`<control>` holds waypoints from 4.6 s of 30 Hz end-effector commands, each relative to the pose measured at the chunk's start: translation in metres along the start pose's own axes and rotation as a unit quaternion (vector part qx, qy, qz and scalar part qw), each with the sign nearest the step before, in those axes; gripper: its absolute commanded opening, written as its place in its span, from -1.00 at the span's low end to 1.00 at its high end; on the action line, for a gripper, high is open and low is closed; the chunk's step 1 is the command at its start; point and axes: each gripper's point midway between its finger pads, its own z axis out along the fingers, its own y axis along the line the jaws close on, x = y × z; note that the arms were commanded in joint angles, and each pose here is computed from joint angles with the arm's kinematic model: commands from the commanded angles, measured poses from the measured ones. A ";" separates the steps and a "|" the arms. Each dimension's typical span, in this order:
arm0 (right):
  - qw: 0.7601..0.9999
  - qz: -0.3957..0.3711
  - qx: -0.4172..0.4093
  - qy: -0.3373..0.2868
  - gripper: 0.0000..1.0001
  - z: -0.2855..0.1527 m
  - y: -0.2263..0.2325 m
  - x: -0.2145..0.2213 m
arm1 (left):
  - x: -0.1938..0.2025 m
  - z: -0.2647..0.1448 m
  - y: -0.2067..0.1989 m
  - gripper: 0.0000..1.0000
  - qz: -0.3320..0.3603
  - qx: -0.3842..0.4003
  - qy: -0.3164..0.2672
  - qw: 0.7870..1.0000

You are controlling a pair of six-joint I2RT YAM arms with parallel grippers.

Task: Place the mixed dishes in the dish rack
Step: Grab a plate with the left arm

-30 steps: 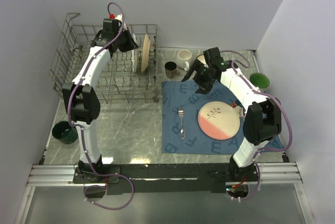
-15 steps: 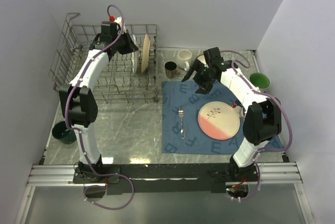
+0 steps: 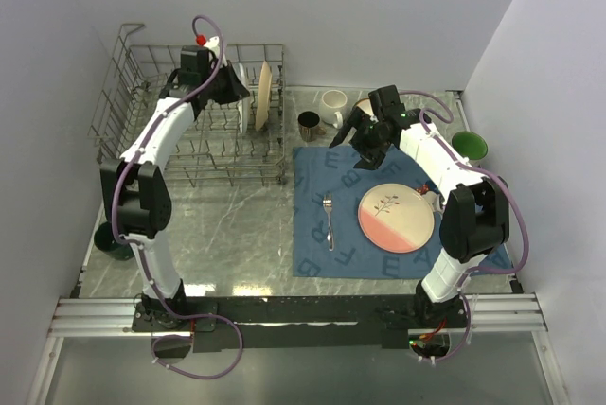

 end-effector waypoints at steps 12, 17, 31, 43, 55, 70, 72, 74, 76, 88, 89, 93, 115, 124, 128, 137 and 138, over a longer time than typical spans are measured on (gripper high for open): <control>1.000 0.002 -0.014 -0.008 0.95 0.001 0.011 -0.013 | 0.024 -0.012 -0.001 0.27 -0.007 -0.017 0.026 0.999; 1.000 0.001 -0.012 -0.007 0.95 0.001 0.011 -0.012 | -0.001 -0.018 -0.010 0.49 0.001 -0.014 -0.012 1.000; 1.000 0.001 -0.015 -0.019 0.95 -0.003 0.014 -0.021 | -0.050 -0.047 -0.027 0.99 0.005 -0.021 -0.082 0.996; 1.000 -0.001 -0.015 -0.021 0.95 -0.006 0.010 -0.020 | -0.063 0.003 -0.004 0.41 -0.060 -0.048 -0.081 0.994; 1.000 0.001 -0.014 -0.020 0.94 -0.007 0.007 -0.019 | -0.043 0.022 0.006 -0.27 -0.074 -0.052 -0.050 0.995; 1.000 0.006 -0.010 -0.017 0.95 -0.007 0.002 -0.016 | -0.071 -0.010 -0.028 -0.98 -0.039 -0.005 -0.071 0.997; 1.000 0.007 -0.008 -0.016 0.95 -0.005 0.001 -0.016 | -0.077 -0.020 -0.036 -0.98 -0.033 0.008 -0.082 0.996; 1.000 0.007 -0.011 -0.016 0.94 -0.006 0.002 -0.015 | -0.083 -0.032 -0.048 -0.98 -0.033 0.024 -0.096 0.995; 1.000 0.008 -0.012 -0.014 0.94 -0.006 0.002 -0.014 | -0.088 -0.036 -0.052 -0.98 -0.041 0.033 -0.110 0.993; 1.000 0.007 -0.014 -0.013 0.94 -0.005 0.002 -0.013 | -0.118 -0.055 -0.076 -0.98 -0.064 0.080 -0.169 0.980; 1.000 0.005 -0.015 -0.013 0.94 -0.006 0.002 -0.013 | -0.118 -0.054 -0.077 -0.98 -0.062 0.080 -0.166 0.981; 1.000 0.004 -0.014 -0.014 0.94 -0.006 0.002 -0.014 | -0.124 -0.059 -0.085 -0.98 -0.053 0.096 -0.170 0.979; 1.000 0.005 -0.014 -0.002 0.94 0.003 0.003 -0.014 | -0.161 -0.094 -0.112 -0.98 -0.092 0.124 -0.220 0.963; 1.000 0.004 -0.013 -0.002 0.94 0.002 0.003 -0.014 | -0.164 -0.100 -0.130 -0.98 -0.073 0.168 -0.213 0.960; 1.000 0.004 -0.012 -0.005 0.94 0.001 0.003 -0.015 | -0.154 -0.092 -0.128 -0.99 -0.070 0.173 -0.194 0.963; 1.000 0.008 -0.011 -0.003 0.94 0.002 0.000 -0.013 | -0.140 -0.090 -0.120 -0.98 -0.049 0.154 -0.174 0.971; 1.000 0.008 -0.011 -0.002 0.94 0.003 0.000 -0.012 | -0.141 -0.092 -0.119 -0.98 -0.044 0.151 -0.176 0.972</control>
